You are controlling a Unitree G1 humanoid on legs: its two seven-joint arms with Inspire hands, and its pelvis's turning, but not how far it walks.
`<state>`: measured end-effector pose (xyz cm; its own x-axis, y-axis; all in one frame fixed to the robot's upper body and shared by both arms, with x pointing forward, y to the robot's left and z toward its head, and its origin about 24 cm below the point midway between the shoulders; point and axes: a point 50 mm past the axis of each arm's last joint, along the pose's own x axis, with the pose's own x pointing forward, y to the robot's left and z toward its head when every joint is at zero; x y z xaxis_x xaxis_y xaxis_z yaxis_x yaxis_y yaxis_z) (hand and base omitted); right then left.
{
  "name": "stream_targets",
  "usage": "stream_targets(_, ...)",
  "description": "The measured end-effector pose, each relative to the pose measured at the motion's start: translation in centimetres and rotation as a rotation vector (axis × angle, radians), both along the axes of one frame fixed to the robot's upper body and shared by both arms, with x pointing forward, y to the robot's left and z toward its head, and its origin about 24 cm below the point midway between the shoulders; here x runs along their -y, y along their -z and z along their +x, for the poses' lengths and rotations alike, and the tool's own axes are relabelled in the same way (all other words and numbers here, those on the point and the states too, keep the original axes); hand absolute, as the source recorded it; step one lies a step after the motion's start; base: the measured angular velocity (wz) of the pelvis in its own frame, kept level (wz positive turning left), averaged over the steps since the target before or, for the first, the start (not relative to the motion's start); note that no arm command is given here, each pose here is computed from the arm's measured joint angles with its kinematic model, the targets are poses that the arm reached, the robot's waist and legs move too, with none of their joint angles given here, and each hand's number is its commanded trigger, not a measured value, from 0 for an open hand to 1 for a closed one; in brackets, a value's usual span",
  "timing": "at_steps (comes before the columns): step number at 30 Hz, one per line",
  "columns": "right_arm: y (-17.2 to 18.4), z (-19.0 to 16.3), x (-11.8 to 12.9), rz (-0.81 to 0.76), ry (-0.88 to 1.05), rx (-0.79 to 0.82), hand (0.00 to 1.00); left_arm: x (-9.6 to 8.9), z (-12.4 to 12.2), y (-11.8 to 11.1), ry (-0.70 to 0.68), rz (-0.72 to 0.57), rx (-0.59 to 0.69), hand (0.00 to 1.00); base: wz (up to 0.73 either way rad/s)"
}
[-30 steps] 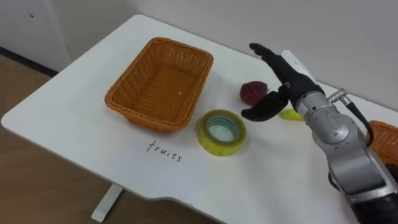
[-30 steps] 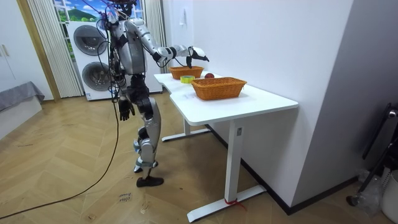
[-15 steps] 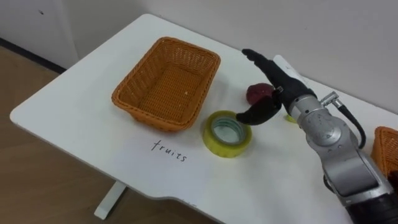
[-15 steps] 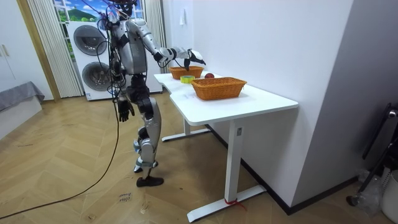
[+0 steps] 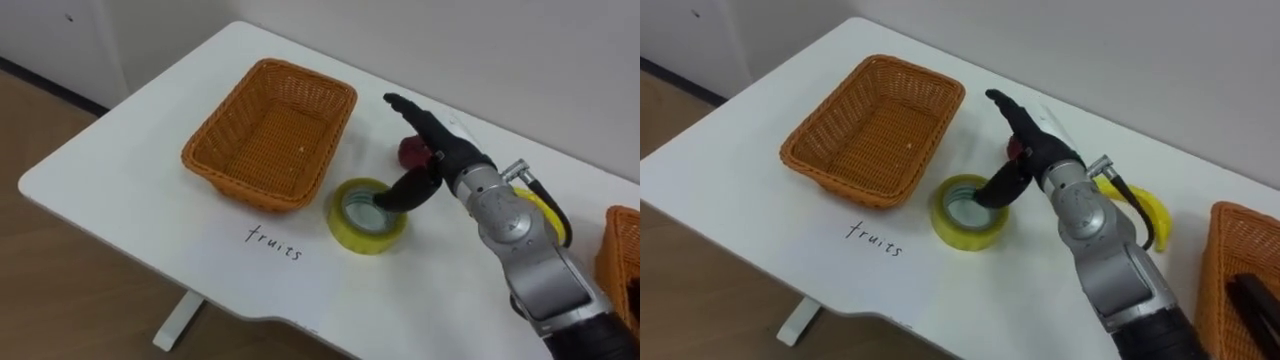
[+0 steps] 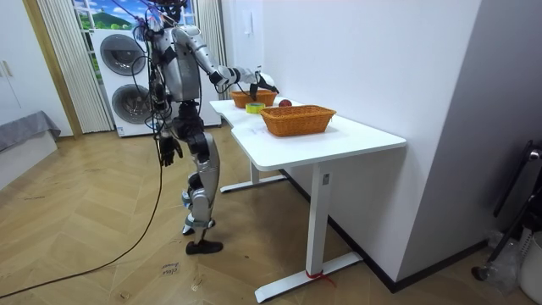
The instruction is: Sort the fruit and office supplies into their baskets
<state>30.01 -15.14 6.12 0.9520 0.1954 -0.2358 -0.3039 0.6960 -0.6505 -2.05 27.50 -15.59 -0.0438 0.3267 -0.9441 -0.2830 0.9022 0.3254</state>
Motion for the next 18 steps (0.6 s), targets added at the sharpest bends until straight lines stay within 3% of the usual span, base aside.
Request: stream_targets(18,1.8,-0.1,0.6,-0.033,0.045,-0.069,0.00,-0.3,0.4,-0.1,0.005,0.010,0.006,0.00,0.03)
